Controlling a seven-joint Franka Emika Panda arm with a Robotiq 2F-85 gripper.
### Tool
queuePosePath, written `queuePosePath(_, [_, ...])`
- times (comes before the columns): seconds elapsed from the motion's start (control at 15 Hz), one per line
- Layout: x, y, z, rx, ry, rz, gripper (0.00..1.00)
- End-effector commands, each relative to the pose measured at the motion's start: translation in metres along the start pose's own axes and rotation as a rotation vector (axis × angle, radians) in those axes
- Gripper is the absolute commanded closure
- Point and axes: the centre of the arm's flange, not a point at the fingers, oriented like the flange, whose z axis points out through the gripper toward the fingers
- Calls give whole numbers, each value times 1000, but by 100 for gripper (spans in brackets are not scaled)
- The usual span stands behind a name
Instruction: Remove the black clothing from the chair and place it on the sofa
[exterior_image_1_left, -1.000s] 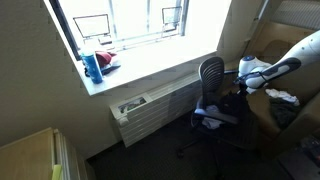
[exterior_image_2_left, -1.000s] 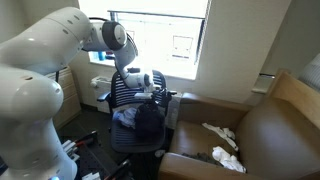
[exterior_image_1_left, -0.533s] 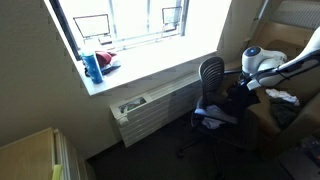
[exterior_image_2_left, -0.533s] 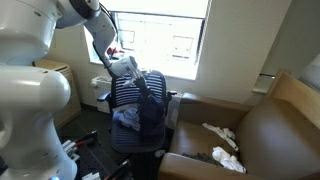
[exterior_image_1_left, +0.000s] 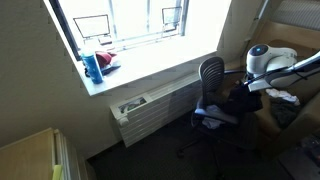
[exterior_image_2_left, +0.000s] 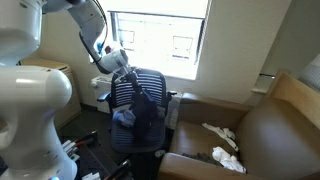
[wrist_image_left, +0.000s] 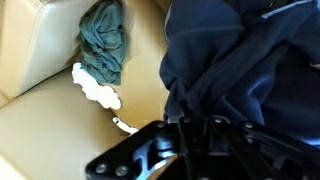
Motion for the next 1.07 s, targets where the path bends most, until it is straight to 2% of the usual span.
queuePosePath(0.0, [6,15,0,-35,20,111,97])
queuePosePath(0.13, [4,79,-14,-29,19,240,97])
queuePosePath(0.47, [-20,155,-21,-32,-25,539,97])
queuePosePath(0.73, [-51,229,-7,-61,-92,772,97])
queuePosePath(0.87, [-60,270,19,-92,-118,890,97])
queuePosePath(0.93, [-39,222,10,-88,-95,803,89])
queuePosePath(1.0, [-46,242,18,-103,-110,844,89])
